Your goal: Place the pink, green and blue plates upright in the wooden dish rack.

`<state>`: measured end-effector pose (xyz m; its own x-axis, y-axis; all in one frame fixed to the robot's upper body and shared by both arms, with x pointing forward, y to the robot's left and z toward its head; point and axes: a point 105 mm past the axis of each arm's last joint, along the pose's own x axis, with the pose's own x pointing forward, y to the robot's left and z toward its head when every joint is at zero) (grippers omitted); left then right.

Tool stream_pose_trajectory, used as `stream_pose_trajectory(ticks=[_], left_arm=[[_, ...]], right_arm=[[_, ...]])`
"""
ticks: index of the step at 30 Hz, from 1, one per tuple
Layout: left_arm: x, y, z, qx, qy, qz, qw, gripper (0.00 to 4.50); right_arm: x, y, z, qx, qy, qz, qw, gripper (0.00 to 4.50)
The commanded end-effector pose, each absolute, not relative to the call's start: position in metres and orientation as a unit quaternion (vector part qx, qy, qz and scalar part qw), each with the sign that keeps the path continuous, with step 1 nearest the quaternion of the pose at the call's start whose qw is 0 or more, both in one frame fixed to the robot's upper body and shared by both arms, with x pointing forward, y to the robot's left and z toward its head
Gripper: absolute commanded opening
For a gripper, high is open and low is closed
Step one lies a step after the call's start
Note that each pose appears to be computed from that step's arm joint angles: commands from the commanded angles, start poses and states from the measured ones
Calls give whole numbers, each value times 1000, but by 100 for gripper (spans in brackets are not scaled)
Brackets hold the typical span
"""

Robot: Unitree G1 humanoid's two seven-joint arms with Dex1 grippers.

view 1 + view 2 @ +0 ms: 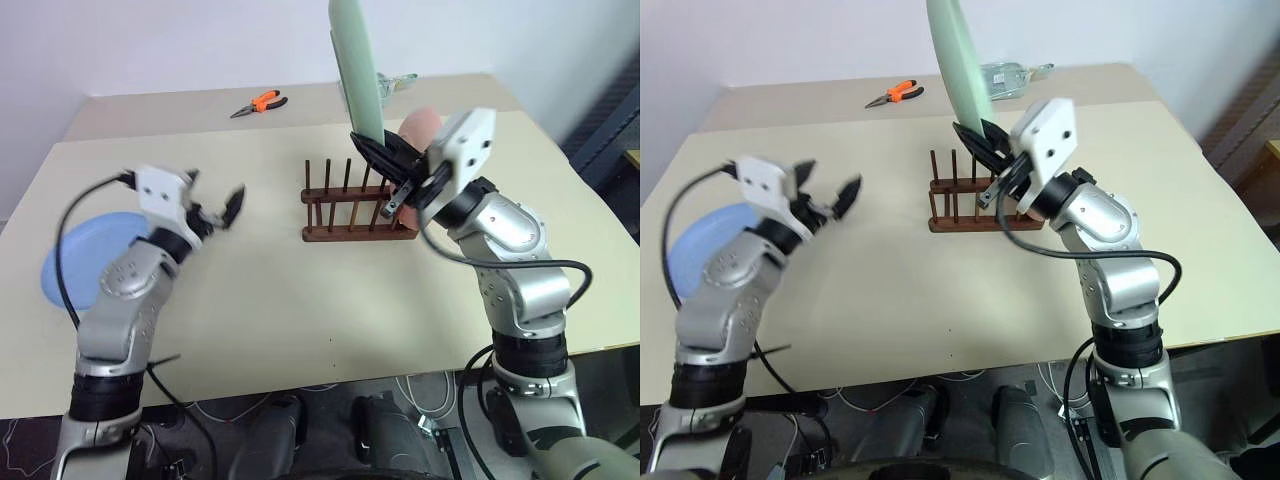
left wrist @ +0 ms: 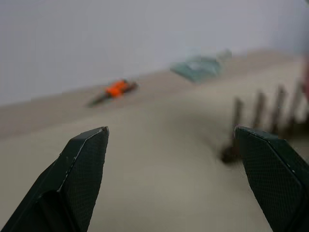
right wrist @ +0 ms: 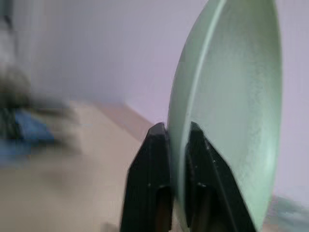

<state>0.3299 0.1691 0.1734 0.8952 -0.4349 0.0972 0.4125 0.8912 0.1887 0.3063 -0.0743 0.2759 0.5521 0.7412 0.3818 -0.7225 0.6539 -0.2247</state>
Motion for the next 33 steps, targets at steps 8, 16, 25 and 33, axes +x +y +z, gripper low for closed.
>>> stream_pose_trajectory(ticks=[8, 16, 25, 33], left_arm=[[293, 113, 148, 82, -53, -362, 927, 427], [289, 103, 149, 75, -54, -377, 922, 427], [287, 99, 147, 69, -47, -386, 919, 431], [286, 100, 146, 62, -42, -388, 919, 450]], right_arm=[[311, -82, 265, 128, -160, 386, 899, 0], [340, -96, 242, 152, -108, 328, 926, 0], [345, -96, 236, 122, -97, 328, 932, 157], [340, -97, 262, -11, -177, 314, 933, 423]])
